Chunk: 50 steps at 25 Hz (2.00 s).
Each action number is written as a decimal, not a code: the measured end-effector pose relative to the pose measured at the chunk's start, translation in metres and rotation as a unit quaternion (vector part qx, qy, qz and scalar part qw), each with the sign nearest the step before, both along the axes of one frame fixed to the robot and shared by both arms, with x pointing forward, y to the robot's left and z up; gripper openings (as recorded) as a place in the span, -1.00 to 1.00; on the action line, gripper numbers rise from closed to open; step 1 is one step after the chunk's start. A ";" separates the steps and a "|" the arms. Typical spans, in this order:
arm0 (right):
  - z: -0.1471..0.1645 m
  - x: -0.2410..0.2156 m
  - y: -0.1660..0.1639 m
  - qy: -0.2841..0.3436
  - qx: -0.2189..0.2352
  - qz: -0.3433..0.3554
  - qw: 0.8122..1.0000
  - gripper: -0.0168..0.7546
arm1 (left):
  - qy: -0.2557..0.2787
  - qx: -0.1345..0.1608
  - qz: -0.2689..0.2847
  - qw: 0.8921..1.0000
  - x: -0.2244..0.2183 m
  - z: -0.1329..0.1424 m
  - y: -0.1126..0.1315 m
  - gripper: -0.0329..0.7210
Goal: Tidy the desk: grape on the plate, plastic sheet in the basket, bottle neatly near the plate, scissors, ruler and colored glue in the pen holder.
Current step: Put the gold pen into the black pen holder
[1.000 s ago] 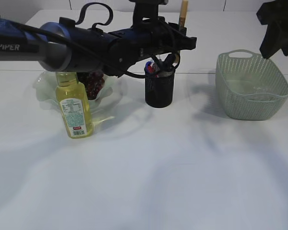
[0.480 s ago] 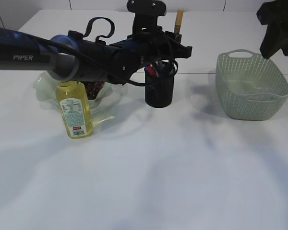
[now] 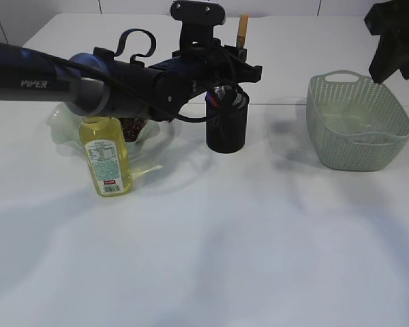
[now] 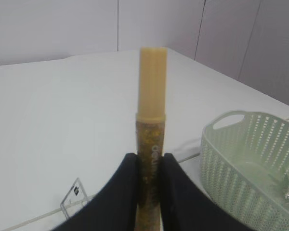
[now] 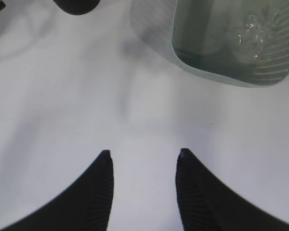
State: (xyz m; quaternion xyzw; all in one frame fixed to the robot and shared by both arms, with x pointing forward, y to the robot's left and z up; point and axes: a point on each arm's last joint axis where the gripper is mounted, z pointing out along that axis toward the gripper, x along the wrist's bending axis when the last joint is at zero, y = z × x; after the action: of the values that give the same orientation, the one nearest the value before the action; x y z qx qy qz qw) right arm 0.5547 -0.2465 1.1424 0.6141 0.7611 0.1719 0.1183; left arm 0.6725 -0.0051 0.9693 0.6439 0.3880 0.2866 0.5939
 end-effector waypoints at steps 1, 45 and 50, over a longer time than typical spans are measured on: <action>0.000 0.000 0.000 0.000 0.000 0.000 1.000 -0.05 | -0.001 -0.001 0.000 1.000 0.000 -0.002 0.000 -0.66; 0.000 0.000 0.000 0.000 0.000 0.001 1.000 -0.05 | 0.020 0.016 0.006 1.000 0.004 -0.016 0.003 -0.28; 0.000 0.000 0.000 0.000 0.000 0.001 1.000 -0.05 | 0.040 0.026 -0.005 0.999 -0.005 0.008 0.001 -0.28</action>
State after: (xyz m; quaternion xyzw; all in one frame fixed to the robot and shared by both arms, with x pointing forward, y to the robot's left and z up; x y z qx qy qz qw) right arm 0.5547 -0.2465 1.1424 0.6134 0.7617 0.1718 0.1184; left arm 0.6672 -0.0039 0.9775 0.6722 0.4002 0.2678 0.5623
